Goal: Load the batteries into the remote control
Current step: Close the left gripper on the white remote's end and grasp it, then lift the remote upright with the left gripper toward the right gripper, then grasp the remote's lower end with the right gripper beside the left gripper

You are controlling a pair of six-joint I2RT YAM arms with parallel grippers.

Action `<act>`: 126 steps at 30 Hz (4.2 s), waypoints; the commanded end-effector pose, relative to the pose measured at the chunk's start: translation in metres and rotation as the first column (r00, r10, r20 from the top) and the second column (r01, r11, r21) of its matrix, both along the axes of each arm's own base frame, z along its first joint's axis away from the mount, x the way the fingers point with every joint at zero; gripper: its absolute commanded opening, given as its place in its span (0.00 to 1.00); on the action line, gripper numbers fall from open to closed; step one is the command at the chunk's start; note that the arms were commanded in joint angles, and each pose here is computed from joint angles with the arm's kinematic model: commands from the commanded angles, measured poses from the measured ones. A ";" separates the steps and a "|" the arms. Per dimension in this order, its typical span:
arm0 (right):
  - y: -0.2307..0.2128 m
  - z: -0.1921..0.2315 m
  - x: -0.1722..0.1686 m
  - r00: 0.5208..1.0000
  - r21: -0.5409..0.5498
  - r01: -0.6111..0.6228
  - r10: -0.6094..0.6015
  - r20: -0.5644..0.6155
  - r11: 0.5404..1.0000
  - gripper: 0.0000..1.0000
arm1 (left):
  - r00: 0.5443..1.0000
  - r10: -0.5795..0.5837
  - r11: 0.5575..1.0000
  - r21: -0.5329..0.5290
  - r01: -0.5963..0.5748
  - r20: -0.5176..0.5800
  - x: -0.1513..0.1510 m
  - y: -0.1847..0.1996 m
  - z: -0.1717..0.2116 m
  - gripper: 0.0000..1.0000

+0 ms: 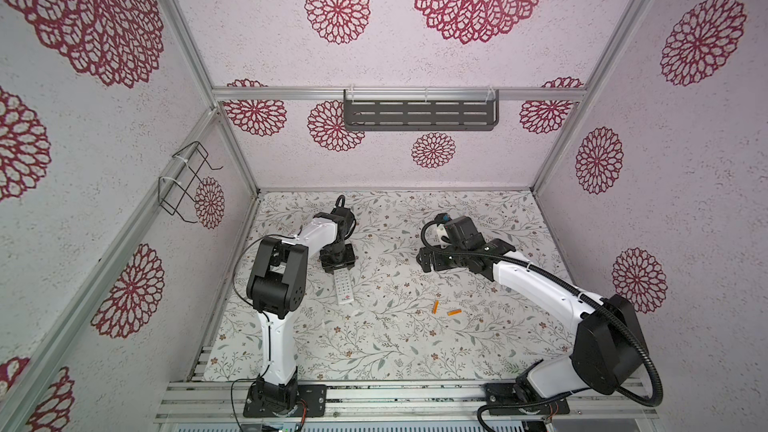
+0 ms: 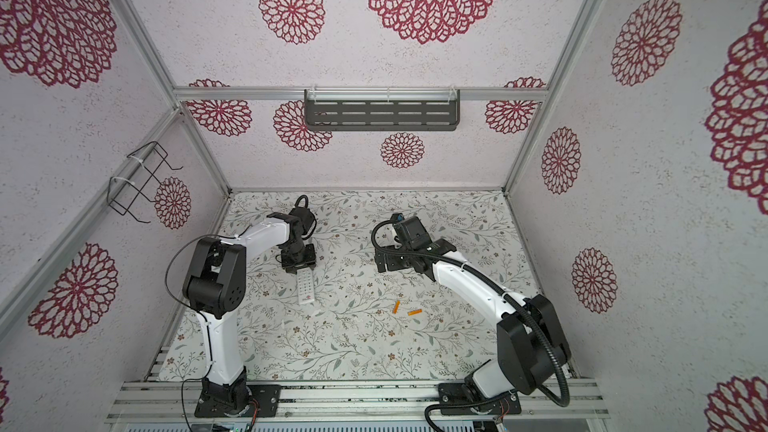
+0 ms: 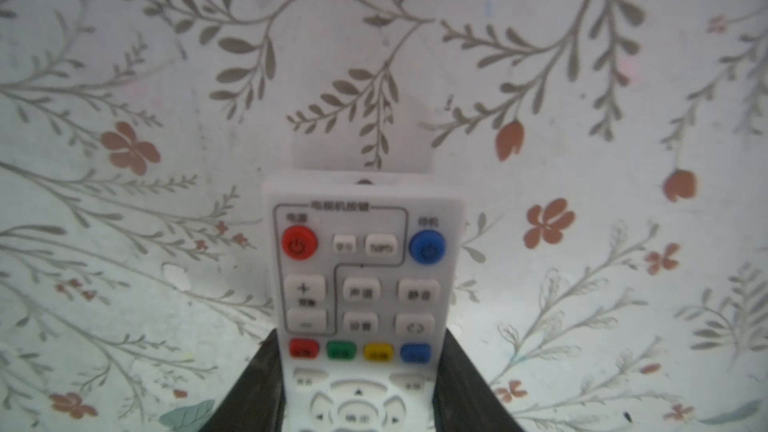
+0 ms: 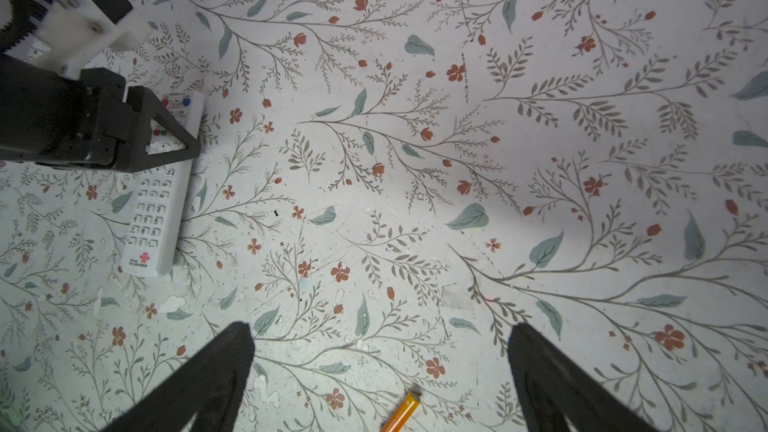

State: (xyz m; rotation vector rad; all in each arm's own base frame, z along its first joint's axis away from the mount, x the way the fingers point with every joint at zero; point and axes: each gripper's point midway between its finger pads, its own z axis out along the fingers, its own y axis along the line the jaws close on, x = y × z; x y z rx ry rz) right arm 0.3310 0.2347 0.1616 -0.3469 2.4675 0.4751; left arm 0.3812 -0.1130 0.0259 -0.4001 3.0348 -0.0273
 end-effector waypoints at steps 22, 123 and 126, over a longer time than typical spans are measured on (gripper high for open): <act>0.093 0.176 -0.012 0.929 0.706 -0.362 0.298 0.218 0.609 0.99 | 0.639 0.189 0.560 -0.616 0.554 0.746 0.034 -0.098 0.325 0.23; 0.137 0.153 0.030 0.924 0.369 -0.288 0.154 0.351 0.884 0.00 | 0.740 0.140 0.806 -0.509 0.301 0.658 0.072 -0.123 0.282 0.70; 0.140 0.153 0.030 0.922 0.372 -0.296 0.162 0.352 0.880 0.00 | 0.741 0.132 0.804 -0.509 0.309 0.658 0.073 -0.125 0.281 0.66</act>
